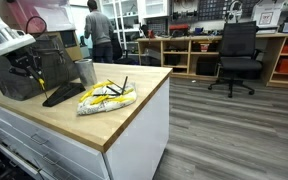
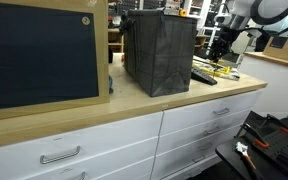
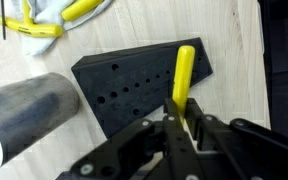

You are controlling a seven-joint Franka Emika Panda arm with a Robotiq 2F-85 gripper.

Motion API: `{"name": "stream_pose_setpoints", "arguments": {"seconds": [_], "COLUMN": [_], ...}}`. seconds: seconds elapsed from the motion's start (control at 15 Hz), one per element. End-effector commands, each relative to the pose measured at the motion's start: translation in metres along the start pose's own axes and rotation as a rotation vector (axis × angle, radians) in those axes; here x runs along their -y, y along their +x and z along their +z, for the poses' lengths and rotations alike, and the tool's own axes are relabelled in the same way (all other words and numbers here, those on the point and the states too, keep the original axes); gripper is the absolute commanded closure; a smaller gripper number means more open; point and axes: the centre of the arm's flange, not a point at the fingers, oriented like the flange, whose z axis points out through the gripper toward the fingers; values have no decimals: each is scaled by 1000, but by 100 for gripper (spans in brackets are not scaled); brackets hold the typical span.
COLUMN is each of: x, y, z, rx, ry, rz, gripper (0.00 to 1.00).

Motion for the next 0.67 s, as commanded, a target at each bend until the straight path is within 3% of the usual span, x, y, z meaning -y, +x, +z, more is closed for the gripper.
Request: {"name": "stream_pose_setpoints", "arguments": {"seconds": [0.0,0.6], "x": [-3,-11], "y": [1,-6], "z": [-4,0], "rx": [10,10], "ry": [-25,-33], "rz": [9,28], "gripper": [96,96]}}
